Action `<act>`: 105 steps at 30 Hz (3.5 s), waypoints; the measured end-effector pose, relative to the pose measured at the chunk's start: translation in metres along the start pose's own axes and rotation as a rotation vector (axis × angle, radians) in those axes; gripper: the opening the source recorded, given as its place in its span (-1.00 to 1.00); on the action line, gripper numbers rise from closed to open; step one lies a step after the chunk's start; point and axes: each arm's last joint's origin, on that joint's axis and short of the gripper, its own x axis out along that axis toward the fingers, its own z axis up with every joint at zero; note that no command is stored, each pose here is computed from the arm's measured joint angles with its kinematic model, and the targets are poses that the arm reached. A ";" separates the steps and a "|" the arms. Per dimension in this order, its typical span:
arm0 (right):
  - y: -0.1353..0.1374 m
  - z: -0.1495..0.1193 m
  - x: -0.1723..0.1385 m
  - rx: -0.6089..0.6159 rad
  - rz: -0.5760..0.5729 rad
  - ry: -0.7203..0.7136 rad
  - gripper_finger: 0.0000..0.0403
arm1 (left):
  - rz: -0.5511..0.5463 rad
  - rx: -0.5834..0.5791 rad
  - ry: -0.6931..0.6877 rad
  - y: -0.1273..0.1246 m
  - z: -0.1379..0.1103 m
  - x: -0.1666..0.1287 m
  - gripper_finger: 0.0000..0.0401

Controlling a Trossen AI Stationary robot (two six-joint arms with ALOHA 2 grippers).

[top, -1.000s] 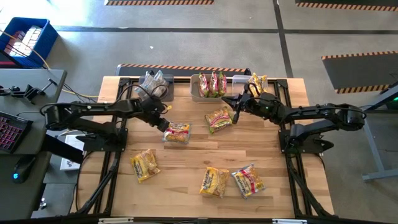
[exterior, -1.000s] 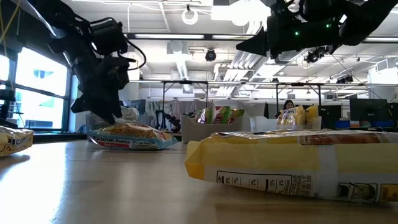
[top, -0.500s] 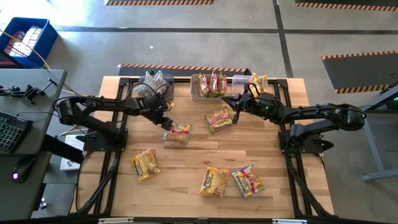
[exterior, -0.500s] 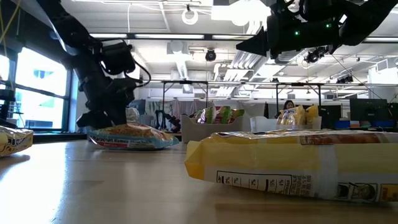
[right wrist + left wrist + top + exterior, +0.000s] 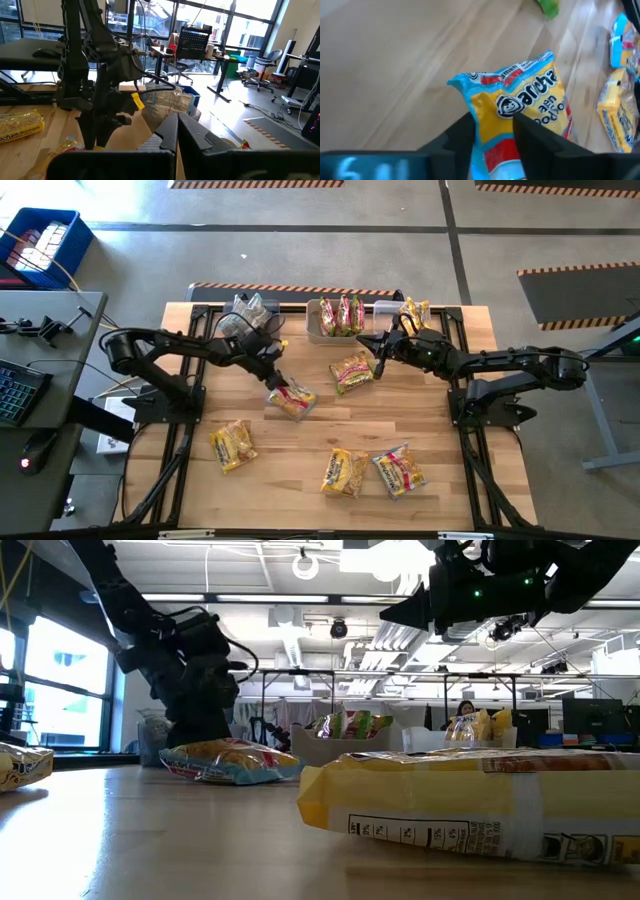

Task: Sort Maruchan noodles
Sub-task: Put the top blue noodle pack into the black bin

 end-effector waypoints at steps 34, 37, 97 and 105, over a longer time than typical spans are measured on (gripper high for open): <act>0.011 -0.019 0.010 0.003 0.185 0.065 -0.57 | -0.134 0.433 -0.200 -0.046 0.010 -0.012 -1.00; 0.012 -0.030 0.016 0.006 0.207 0.101 -0.46 | -0.140 0.447 -0.219 -0.050 0.010 -0.016 -1.00; 0.043 -0.094 0.128 0.282 0.744 0.542 0.24 | 0.114 0.545 -0.443 -0.072 0.011 -0.026 -1.00; 0.042 -0.093 0.129 0.272 0.710 0.532 0.24 | 0.172 0.534 -0.491 -0.072 0.013 -0.027 -1.00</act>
